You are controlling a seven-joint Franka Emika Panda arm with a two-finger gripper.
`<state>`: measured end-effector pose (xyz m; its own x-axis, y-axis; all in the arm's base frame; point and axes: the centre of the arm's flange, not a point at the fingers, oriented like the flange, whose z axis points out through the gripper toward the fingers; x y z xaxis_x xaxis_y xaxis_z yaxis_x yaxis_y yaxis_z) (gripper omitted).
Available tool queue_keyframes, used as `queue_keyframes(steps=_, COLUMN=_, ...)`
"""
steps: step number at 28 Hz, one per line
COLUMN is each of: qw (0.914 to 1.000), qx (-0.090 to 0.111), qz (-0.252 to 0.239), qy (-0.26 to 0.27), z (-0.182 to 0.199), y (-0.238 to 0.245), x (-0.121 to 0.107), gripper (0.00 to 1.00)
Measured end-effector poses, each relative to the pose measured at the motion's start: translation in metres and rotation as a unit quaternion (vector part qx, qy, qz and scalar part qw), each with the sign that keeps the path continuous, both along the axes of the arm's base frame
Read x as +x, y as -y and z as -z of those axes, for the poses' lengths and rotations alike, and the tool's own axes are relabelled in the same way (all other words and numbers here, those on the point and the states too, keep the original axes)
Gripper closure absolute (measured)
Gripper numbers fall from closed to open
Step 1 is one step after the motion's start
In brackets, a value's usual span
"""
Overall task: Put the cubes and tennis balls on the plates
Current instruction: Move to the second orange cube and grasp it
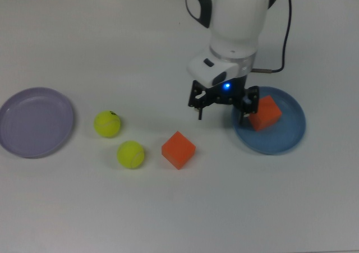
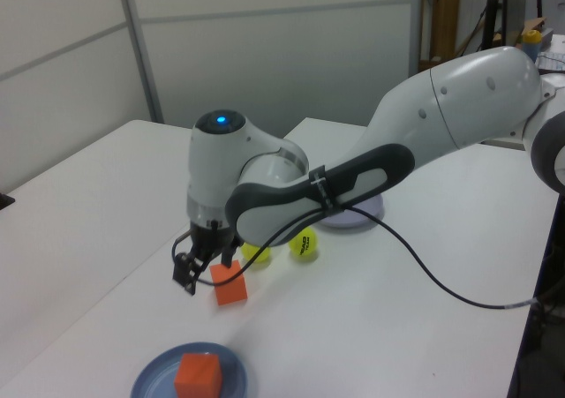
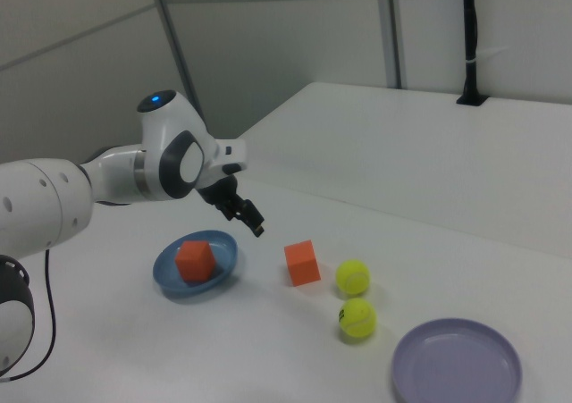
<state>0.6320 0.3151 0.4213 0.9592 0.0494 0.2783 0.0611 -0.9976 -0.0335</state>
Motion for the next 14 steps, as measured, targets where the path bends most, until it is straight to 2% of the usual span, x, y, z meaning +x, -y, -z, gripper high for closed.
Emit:
queue_keyframes(steps=2, qw=0.9998, qx=-0.011, qz=-0.014, qy=0.002, z=0.001, y=0.014, x=0.007, gripper=0.00)
queue_keyframes(steps=6, qw=0.9957, qx=-0.044, qz=-0.081, qy=0.007, z=0.001, y=0.040, x=0.019, gripper=0.00)
queue_keyframes(steps=8, qw=0.9926, qx=-0.054, qz=-0.108, qy=0.008, z=0.001, y=0.054, x=0.025, gripper=0.00)
queue_keyframes(steps=14, qw=0.9805, qx=-0.059, qz=-0.188, qy=0.002, z=0.001, y=0.099, x=0.042, gripper=0.00)
